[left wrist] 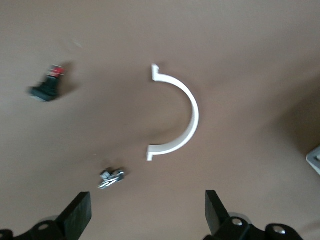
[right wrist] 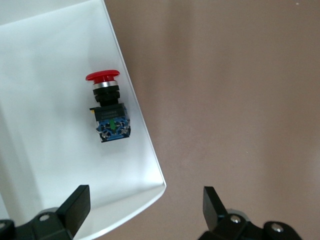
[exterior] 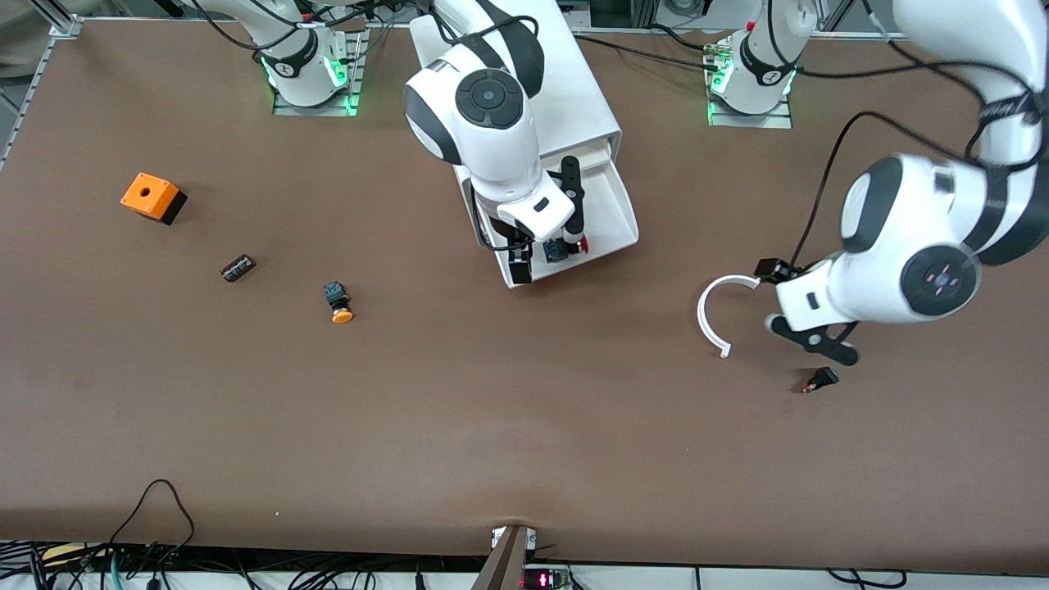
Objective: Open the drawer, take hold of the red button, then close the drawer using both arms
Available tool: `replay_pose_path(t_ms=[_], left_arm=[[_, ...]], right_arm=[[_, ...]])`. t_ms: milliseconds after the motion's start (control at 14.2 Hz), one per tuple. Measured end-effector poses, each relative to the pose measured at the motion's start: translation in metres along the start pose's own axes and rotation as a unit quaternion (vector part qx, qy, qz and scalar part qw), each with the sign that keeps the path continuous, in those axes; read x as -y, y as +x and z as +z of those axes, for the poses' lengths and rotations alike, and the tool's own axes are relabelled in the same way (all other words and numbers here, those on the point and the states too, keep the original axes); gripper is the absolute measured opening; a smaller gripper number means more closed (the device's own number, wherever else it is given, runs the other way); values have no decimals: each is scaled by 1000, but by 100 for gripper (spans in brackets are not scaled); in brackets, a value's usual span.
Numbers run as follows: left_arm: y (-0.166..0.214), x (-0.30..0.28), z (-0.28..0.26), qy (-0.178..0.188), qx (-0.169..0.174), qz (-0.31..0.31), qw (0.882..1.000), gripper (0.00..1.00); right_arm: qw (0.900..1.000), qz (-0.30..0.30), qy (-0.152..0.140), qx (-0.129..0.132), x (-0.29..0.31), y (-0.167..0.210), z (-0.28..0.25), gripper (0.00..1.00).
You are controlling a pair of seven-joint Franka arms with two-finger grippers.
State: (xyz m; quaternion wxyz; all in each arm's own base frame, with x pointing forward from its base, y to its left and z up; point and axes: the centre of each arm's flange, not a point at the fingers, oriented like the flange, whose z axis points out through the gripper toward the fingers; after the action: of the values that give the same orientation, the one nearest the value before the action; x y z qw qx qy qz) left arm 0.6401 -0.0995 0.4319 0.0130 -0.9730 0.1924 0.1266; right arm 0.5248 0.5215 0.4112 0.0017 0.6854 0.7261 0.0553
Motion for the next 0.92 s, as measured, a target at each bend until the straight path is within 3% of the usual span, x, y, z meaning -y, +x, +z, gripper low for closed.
replay_pose_path(t_ms=[141, 282, 706, 917], left_arm=[[-10, 4, -57, 19, -52, -15, 998, 100], [-20, 12, -94, 28, -82, -28, 996, 100], [-34, 51, -124, 32, -114, -63, 991, 100], [-41, 56, -131, 32, -114, -72, 990, 100]], right_arm=[[1000, -12, 3, 1, 9, 12, 9, 100], [1000, -25, 2, -1, 20, 27, 13, 100], [999, -40, 11, 6, 33, 46, 38, 100], [999, -41, 19, 13, 35, 47, 61, 100]])
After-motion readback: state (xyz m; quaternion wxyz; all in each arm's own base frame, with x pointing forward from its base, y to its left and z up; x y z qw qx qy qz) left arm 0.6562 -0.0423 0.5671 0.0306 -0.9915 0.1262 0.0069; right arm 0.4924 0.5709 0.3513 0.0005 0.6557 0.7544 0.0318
